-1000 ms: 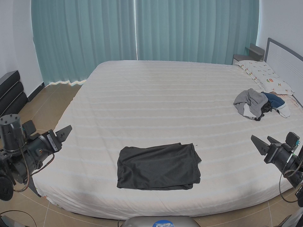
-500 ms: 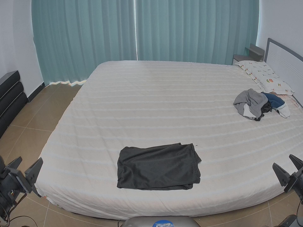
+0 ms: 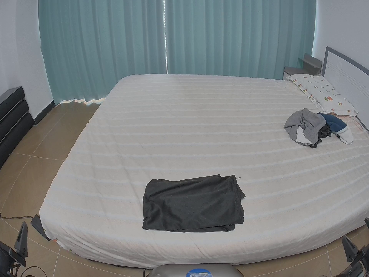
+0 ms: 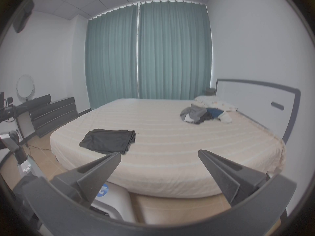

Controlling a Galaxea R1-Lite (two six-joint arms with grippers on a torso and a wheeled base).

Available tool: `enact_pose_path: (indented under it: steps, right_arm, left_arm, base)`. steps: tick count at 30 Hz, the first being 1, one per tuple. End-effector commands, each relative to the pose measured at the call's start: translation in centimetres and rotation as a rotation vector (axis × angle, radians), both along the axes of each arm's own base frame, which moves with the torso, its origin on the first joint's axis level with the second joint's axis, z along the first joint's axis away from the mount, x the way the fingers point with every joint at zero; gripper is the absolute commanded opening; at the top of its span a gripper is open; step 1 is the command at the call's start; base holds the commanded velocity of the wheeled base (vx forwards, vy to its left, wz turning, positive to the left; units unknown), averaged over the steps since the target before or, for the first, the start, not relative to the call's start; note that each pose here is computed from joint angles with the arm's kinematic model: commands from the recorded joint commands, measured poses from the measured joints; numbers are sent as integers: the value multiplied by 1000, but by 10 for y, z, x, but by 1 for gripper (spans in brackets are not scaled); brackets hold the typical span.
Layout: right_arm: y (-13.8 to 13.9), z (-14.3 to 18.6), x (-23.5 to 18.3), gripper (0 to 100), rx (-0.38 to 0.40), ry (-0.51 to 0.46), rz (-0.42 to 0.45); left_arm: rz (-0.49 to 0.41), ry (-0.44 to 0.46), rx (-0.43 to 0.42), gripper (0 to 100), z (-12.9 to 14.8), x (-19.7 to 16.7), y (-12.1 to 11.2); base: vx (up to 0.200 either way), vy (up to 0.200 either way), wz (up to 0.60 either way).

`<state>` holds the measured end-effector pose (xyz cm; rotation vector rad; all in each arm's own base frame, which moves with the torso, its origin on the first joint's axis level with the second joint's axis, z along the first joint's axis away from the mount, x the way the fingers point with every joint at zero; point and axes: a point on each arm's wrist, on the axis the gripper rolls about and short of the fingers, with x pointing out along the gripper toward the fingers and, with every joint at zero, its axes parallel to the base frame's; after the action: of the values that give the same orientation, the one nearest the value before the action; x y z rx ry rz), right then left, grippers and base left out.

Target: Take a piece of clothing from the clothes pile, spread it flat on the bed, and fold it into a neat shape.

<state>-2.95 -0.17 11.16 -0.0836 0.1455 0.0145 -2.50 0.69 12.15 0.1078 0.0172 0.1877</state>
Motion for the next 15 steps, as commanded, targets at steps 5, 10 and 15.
enact_pose_path:
  steps: [5, 10, 15]
  right_arm:
    - [2, -7, -7, 100, -30, -175, -5]
    - [3, -14, 1, 100, -48, -268, 43]
    - [3, -28, 6, 100, -63, -223, 51]
  left_arm:
    - [38, -124, 35, 100, -24, -4, -2]
    - [5, -176, 23, 100, -28, 0, -2]
    - [-20, -160, 14, 100, -30, 1, -3]
  base:
    - [0, 0, 0]
    - [0, 0, 0]
    - [0, 0, 0]
